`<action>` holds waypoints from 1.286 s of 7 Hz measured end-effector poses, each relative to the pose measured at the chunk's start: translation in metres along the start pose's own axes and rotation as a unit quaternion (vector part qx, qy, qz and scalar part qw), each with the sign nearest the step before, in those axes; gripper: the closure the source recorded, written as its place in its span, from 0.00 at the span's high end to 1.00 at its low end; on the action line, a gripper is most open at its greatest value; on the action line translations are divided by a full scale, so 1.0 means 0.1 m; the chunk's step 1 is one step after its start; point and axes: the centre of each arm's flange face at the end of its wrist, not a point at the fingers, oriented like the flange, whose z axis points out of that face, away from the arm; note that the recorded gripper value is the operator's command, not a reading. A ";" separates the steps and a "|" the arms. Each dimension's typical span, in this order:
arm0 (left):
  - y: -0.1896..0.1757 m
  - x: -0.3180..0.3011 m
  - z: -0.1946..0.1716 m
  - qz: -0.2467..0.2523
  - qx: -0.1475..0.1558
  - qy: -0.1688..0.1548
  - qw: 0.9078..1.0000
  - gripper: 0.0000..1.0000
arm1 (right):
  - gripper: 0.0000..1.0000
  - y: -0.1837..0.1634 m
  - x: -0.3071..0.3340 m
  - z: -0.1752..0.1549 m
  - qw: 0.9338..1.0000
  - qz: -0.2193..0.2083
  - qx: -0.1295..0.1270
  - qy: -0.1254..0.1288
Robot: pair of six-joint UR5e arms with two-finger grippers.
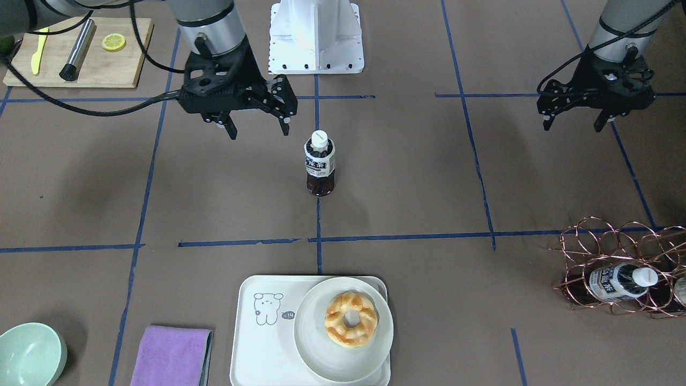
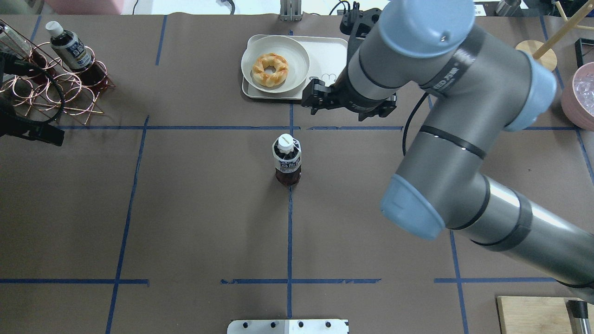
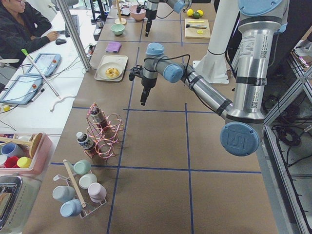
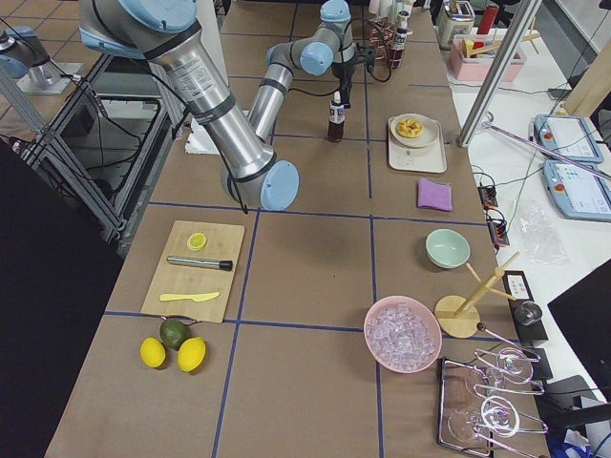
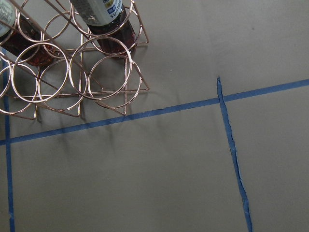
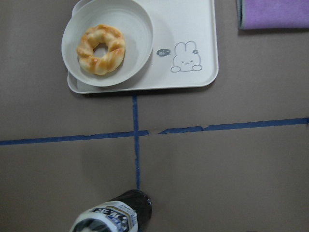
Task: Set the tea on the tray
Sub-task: 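Lower the right gripper over the bottle cap and close on the bottle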
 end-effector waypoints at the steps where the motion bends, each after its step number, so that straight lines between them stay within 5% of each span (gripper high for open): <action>1: 0.04 -0.02 0.01 -0.001 -0.005 0.002 1.000 1.00 | 0.98 0.03 -0.30 0.11 1.000 0.003 0.003 0.006; 2: 0.05 -0.03 0.02 -0.001 -0.006 0.003 1.000 1.00 | 0.98 0.06 -0.48 0.22 1.000 0.004 0.001 0.014; 6: 0.06 -0.03 0.02 -0.001 -0.007 0.005 1.000 1.00 | 0.67 0.32 -0.72 0.47 0.999 -0.005 -0.013 0.040; 9: 0.06 -0.03 0.02 -0.001 -0.007 0.004 1.000 1.00 | 0.62 0.29 -0.89 0.59 0.998 -0.004 -0.020 0.053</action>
